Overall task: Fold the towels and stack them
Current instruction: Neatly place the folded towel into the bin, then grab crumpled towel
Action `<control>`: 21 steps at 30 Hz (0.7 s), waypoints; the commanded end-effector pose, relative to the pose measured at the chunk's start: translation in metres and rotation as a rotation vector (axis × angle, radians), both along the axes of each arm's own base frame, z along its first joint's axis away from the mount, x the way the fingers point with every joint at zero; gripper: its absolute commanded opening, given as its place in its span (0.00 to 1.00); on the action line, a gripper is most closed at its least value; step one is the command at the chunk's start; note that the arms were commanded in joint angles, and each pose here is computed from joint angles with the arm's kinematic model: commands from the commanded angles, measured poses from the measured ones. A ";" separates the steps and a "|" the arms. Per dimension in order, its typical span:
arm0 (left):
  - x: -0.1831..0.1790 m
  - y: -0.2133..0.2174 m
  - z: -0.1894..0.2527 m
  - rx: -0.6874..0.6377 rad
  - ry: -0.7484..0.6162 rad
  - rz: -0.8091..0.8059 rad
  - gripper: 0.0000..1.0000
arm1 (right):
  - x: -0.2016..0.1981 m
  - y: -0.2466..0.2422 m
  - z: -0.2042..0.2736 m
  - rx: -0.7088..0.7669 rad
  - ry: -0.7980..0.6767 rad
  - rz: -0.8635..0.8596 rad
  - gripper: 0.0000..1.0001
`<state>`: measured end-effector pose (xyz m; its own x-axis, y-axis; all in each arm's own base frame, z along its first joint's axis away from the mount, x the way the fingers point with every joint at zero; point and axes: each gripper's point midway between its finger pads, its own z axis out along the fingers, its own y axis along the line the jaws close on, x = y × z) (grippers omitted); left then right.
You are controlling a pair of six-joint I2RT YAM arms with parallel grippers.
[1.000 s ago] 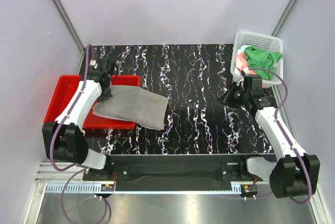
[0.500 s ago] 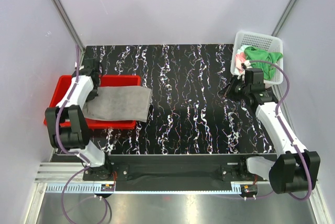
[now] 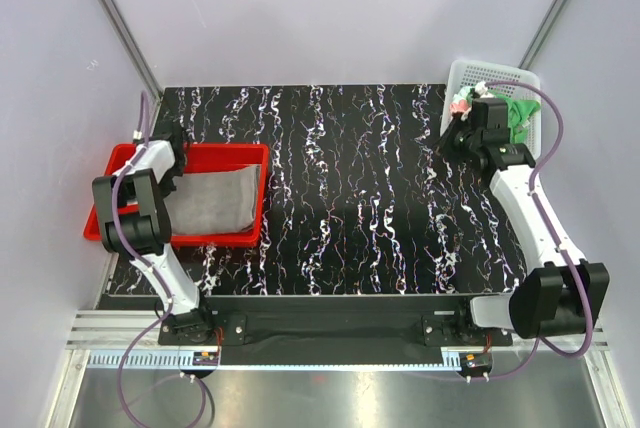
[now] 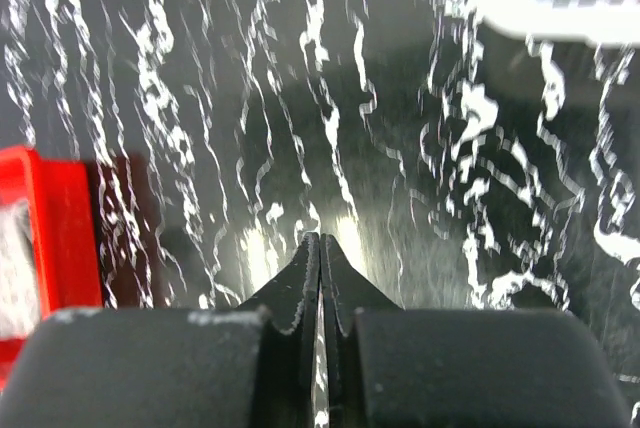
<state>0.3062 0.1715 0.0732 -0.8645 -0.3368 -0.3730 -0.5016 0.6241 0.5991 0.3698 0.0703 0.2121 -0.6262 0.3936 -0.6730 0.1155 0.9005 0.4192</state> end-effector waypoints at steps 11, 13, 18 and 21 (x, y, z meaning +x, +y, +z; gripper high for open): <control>0.010 0.046 0.034 0.144 -0.073 0.158 0.40 | 0.035 -0.010 0.049 -0.040 -0.108 -0.043 0.19; 0.020 0.049 0.062 0.158 -0.156 0.162 0.51 | 0.037 -0.016 0.053 -0.069 -0.114 -0.061 0.34; 0.058 0.020 0.132 0.057 -0.395 0.056 0.84 | 0.059 -0.040 0.069 -0.145 -0.158 -0.135 0.63; 0.080 -0.029 0.167 -0.016 -0.507 -0.108 0.86 | 0.086 -0.071 0.068 -0.202 -0.158 -0.200 0.71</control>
<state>0.3630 0.1882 0.1701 -0.7034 -0.3532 -0.6169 -0.6823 0.5787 0.4467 0.4261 0.0400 0.2617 -0.5193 0.3730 -0.7689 0.1673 0.9267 0.3366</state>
